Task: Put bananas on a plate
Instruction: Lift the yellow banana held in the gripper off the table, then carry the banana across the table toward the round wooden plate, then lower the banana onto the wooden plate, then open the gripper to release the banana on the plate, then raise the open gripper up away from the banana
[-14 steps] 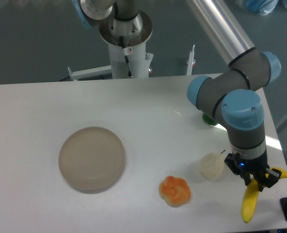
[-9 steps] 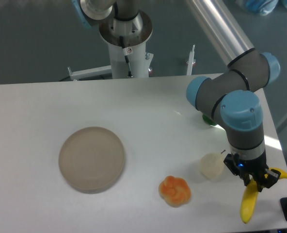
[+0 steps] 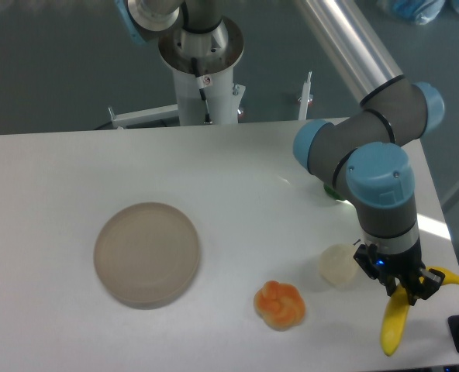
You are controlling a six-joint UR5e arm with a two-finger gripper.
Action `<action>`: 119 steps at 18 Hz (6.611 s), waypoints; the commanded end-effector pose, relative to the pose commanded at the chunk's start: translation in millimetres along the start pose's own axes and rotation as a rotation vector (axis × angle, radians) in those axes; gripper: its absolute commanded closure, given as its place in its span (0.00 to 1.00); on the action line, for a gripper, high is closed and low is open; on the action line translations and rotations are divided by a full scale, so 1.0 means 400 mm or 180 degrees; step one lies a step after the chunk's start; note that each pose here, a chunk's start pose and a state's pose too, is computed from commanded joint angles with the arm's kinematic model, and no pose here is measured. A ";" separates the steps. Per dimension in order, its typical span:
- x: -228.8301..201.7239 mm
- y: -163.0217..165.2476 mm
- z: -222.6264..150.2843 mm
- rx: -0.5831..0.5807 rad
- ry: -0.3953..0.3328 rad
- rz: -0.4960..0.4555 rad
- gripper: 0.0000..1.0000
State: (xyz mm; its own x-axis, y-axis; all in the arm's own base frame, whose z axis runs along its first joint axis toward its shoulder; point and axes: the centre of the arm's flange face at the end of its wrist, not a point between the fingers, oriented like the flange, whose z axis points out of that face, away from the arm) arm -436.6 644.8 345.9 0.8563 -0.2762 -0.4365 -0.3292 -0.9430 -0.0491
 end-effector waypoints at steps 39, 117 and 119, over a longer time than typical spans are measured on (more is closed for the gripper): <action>0.985 -0.217 -0.247 -0.0459 0.0765 -0.0910 0.63; 0.402 0.100 -0.178 -0.0408 0.0453 0.0445 0.00; 0.366 0.135 -0.175 -0.0333 0.0494 0.0585 0.00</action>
State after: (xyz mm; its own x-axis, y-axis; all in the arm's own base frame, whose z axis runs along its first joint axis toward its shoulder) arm -301.2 540.5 342.5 0.8394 -0.4622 -0.2860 -0.4488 -0.8862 0.1151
